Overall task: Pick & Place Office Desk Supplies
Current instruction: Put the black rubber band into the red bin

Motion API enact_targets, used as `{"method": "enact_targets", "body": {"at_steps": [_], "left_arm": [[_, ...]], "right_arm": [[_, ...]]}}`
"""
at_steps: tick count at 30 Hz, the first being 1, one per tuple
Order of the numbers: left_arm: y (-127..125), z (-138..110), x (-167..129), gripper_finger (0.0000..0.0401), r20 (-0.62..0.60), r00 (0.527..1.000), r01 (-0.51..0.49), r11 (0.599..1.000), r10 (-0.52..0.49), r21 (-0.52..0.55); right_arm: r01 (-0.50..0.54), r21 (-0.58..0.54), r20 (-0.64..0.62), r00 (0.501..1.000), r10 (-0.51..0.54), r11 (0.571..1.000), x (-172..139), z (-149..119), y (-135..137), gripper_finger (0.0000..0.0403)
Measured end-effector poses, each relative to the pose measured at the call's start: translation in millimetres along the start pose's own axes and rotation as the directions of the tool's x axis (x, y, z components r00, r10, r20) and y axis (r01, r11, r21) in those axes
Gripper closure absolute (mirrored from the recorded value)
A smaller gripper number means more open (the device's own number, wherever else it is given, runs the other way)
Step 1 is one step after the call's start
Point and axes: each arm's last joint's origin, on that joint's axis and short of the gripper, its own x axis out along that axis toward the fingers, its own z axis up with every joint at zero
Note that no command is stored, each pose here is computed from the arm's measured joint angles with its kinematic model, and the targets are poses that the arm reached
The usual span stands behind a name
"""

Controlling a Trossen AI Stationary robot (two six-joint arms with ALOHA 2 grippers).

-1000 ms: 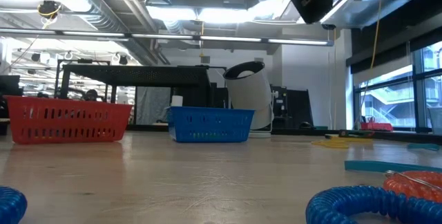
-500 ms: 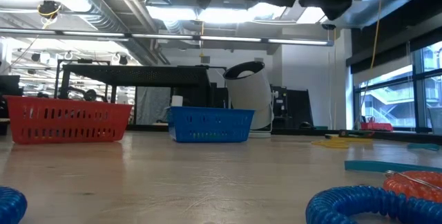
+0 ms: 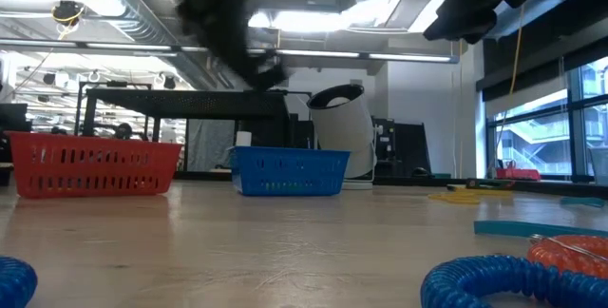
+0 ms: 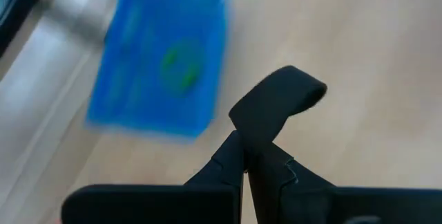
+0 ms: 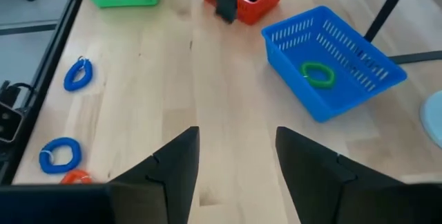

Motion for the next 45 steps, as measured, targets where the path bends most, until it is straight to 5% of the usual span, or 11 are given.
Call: {"method": "enact_targets", "body": {"at_steps": [6,14,25,35,45], "left_arm": [[23.5,-20.2,-1.3,0.0395,-0.263,0.952,-0.172,0.984,0.157,-0.036],[36.2,-35.5,-3.2,0.0395,-0.371,0.889,-0.266,0.962,0.268,0.059],[65.4,-70.9,7.5,0.0395,-0.422,0.900,-0.119,0.993,0.108,-0.001],[99.5,-103.3,0.0,0.0395,-0.230,0.961,0.079,0.946,-0.157,-0.315],[103.9,-116.3,10.4,0.0353,-0.187,0.973,0.042,0.905,-0.132,-0.423]], "right_arm": [[0.012,0.000,0.004,1.000,-0.012,1.000,0.1,0.1,-0.3,0.0209],[0.021,0.000,0.007,1.000,-0.021,1.000,0.1,0.2,-0.6,0.0209],[0.021,-0.001,0.006,1.000,-0.021,1.000,0.2,0.0,-0.6,0.0209],[0.021,-0.001,0.006,1.000,-0.021,1.000,0.2,-0.1,-0.6,0.0209],[0.021,-0.001,0.006,1.000,-0.021,1.000,0.2,0.0,-0.6,0.0209]]}}
